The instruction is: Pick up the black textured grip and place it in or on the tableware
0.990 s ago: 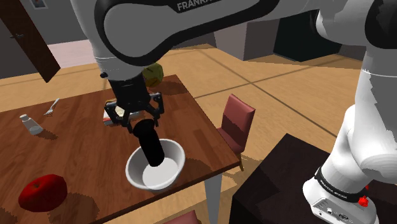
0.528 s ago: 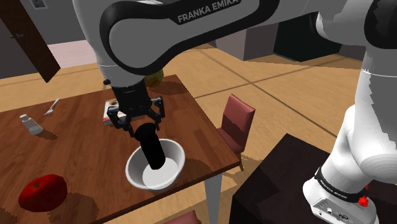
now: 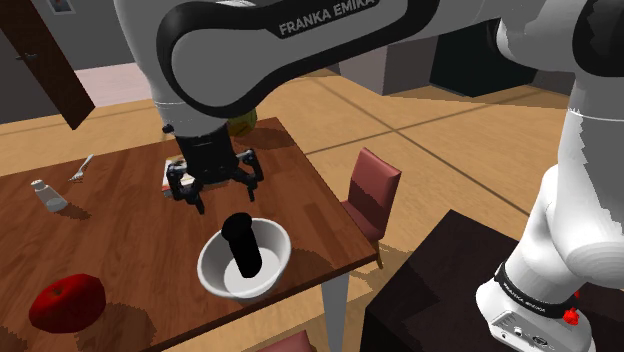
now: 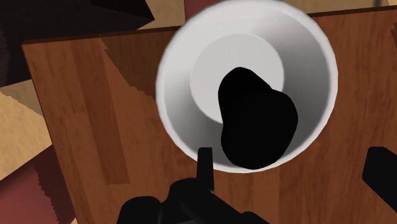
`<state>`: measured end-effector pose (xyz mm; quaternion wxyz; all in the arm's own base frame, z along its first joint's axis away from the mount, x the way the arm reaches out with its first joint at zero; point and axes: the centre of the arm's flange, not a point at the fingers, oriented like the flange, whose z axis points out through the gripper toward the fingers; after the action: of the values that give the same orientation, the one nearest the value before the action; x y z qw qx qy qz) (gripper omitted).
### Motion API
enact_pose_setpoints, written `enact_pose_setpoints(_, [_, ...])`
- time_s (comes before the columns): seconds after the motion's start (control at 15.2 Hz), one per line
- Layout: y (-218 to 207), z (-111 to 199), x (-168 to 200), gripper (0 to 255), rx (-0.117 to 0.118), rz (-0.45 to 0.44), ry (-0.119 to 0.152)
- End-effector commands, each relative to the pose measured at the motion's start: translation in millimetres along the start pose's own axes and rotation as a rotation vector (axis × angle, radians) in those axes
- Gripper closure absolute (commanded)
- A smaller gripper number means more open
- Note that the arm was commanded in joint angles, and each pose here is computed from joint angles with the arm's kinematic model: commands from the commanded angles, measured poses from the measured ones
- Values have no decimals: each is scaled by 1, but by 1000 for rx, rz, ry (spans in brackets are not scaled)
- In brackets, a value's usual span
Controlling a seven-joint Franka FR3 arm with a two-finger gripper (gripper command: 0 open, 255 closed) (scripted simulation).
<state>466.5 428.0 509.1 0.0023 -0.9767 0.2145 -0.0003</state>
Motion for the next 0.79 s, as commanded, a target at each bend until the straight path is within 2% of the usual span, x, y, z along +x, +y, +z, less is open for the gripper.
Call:
enact_pose_setpoints(0.0, [0,0,0,0,0,0,0])
enact_pose_setpoints(0.26, [0,-50,0,0,0,0,0])
enact_pose_setpoints(0.73, [0,-50,0,0,0,0,0])
